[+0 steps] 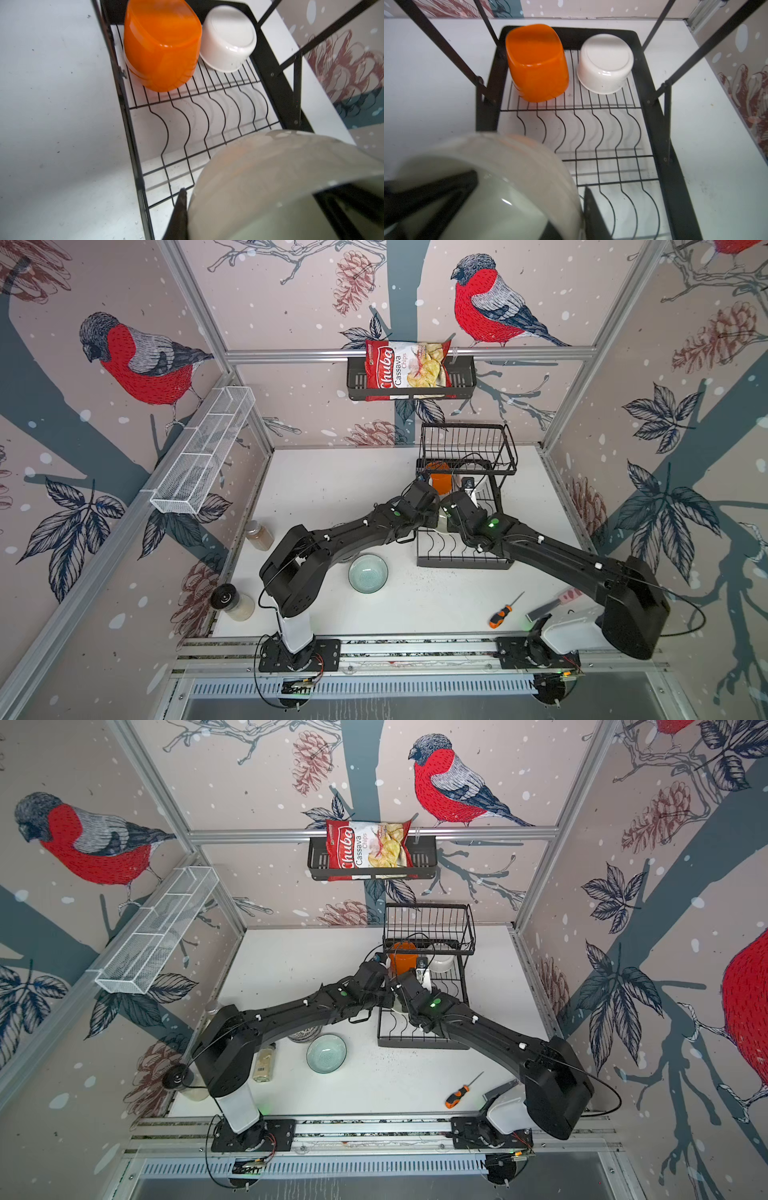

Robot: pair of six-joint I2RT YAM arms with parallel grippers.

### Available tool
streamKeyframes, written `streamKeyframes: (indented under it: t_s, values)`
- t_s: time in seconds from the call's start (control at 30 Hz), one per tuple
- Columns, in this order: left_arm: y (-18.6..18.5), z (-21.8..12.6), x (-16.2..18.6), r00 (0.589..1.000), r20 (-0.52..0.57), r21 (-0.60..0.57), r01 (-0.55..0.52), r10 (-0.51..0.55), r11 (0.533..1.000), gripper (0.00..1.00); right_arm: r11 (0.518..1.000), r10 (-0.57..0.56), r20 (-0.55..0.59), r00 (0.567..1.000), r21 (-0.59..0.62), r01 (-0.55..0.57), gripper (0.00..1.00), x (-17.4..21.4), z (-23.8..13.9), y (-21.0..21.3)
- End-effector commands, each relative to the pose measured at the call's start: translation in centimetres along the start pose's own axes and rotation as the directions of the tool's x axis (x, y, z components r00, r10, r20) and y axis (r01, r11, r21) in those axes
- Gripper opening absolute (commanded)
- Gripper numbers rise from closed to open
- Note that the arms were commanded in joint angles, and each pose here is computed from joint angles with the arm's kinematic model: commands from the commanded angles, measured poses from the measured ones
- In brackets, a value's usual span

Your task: Load the bowls into the dish rack

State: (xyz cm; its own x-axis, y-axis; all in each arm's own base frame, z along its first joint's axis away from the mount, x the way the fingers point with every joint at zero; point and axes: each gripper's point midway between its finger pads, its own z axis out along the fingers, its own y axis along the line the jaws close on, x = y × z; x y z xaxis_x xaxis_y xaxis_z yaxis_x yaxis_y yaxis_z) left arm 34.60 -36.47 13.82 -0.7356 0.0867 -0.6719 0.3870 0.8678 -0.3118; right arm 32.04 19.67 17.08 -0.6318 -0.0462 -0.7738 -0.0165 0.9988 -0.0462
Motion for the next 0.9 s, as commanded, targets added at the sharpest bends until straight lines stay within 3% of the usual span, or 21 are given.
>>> streamKeyframes:
  t_s: [0.0, 0.13, 0.4, 0.87]
  values:
    - [-0.9, 0.0, 0.2, 1.000, -0.019, 0.044, -0.018, 0.019, 0.999, 0.00, 0.996, 0.057, 0.025, 0.998, -0.076, -0.055, 0.28, -1.4, -0.8, 1.2]
    - [-1.1, 0.1, 0.3, 0.999, -0.026, 0.057, -0.018, 0.020, 0.998, 0.00, 0.991, 0.071, 0.017, 0.997, -0.114, -0.068, 0.34, -1.8, -1.3, 1.3]
    - [-1.2, 0.0, 0.1, 0.999, -0.028, 0.070, -0.015, 0.017, 0.997, 0.00, 0.991, 0.067, -0.026, 0.997, -0.113, -0.070, 0.35, -1.3, -0.8, 0.1]
    - [-1.2, -0.1, 0.1, 0.999, -0.029, 0.079, -0.014, 0.017, 0.997, 0.00, 0.995, 0.052, -0.057, 0.997, -0.086, -0.057, 0.10, -0.2, 0.3, -0.7]
